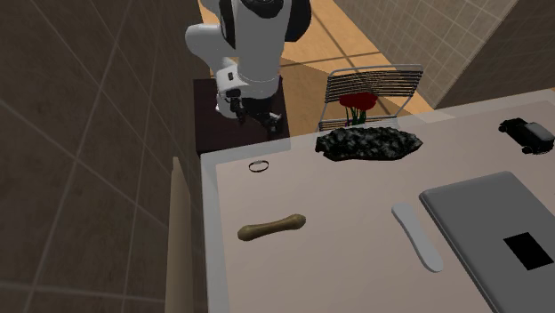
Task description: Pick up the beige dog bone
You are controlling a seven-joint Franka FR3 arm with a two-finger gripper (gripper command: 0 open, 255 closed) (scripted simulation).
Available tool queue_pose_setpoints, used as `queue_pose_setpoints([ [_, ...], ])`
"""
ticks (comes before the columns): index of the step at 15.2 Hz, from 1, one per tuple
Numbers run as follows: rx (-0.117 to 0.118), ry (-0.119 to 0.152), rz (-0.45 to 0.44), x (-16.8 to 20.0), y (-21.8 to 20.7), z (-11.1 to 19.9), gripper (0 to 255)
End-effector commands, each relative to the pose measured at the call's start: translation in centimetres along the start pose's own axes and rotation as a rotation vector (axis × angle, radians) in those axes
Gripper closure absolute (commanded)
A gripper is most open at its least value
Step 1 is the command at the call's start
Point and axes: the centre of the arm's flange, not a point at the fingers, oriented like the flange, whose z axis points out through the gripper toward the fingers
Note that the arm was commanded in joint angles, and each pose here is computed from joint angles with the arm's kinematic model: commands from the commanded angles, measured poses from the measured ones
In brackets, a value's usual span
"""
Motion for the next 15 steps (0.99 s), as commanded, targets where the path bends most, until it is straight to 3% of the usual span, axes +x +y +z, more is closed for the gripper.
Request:
queue_pose_setpoints([
  [1, -0.002, -0.007, 0.072, 0.9, -2.1, 1.6, 0],
  [15, -0.032, -0.050, 0.533, 10.8, -14.0, 12.5, 0],
])
